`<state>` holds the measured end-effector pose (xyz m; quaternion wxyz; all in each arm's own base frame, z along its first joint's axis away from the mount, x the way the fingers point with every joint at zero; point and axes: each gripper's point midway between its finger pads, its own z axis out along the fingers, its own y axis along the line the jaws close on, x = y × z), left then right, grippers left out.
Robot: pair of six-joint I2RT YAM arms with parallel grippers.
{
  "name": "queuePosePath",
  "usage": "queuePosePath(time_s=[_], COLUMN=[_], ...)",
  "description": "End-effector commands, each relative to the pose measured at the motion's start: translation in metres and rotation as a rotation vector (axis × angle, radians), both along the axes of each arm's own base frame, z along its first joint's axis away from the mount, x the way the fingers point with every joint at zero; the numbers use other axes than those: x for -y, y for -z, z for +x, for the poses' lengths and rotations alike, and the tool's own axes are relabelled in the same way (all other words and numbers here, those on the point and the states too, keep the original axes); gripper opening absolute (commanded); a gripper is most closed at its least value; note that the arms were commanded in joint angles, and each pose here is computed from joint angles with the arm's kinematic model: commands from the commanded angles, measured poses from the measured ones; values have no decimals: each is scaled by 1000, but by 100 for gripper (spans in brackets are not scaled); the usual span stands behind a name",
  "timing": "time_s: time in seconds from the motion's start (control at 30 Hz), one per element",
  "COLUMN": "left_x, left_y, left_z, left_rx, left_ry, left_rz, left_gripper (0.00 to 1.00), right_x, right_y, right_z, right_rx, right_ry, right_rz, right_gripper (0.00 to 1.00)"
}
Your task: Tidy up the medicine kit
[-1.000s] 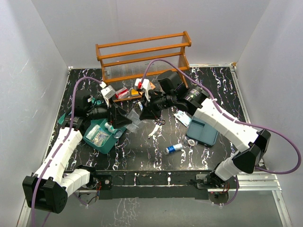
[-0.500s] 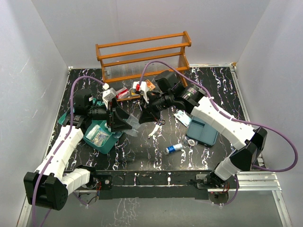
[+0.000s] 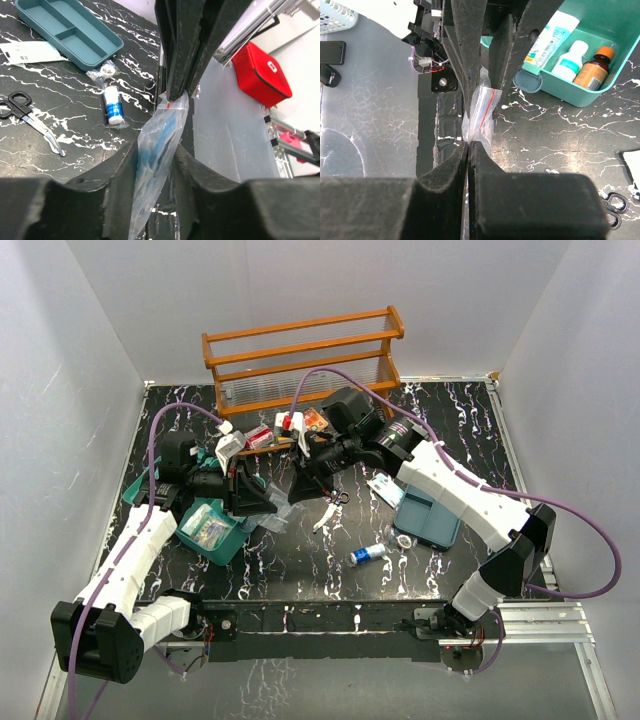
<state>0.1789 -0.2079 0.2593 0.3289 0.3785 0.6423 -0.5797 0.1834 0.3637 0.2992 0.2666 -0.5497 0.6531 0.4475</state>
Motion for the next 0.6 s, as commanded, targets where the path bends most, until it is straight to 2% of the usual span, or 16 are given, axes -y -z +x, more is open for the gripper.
queuePosePath(time_s=[0.0, 0.1, 0.13, 0.23, 0.3, 0.43, 0.5, 0.57], left_x=[-1, -2, -2, -3, -5, -17, -32, -46], left_y=[-4, -5, -6, -3, 5, 16, 18, 19], left_z=[-13, -9, -7, 4, 13, 34, 53, 64], left_rx=[28, 32, 25, -11, -56, -117, -143, -185], left_ry=[34, 6, -10, -97, -186, -430, -632, -783], left_rz=[-18, -4, 3, 33, 66, 107, 120, 135], left_gripper=[17, 8, 6, 2, 3, 4, 0, 0], right_x=[-8, -8, -7, -3, 2, 9, 11, 10], right_y=[-29, -27, -25, -22, -22, -26, -26, -23], right_z=[5, 12, 15, 27, 36, 49, 58, 63], right_rx=[55, 51, 51, 63, 79, 107, 107, 97], right_ry=[-10, 40, 61, 145, 207, 301, 352, 390], right_rz=[86, 68, 57, 21, -2, -14, -17, -19], right_gripper=[0, 0, 3, 39, 54, 64, 66, 66])
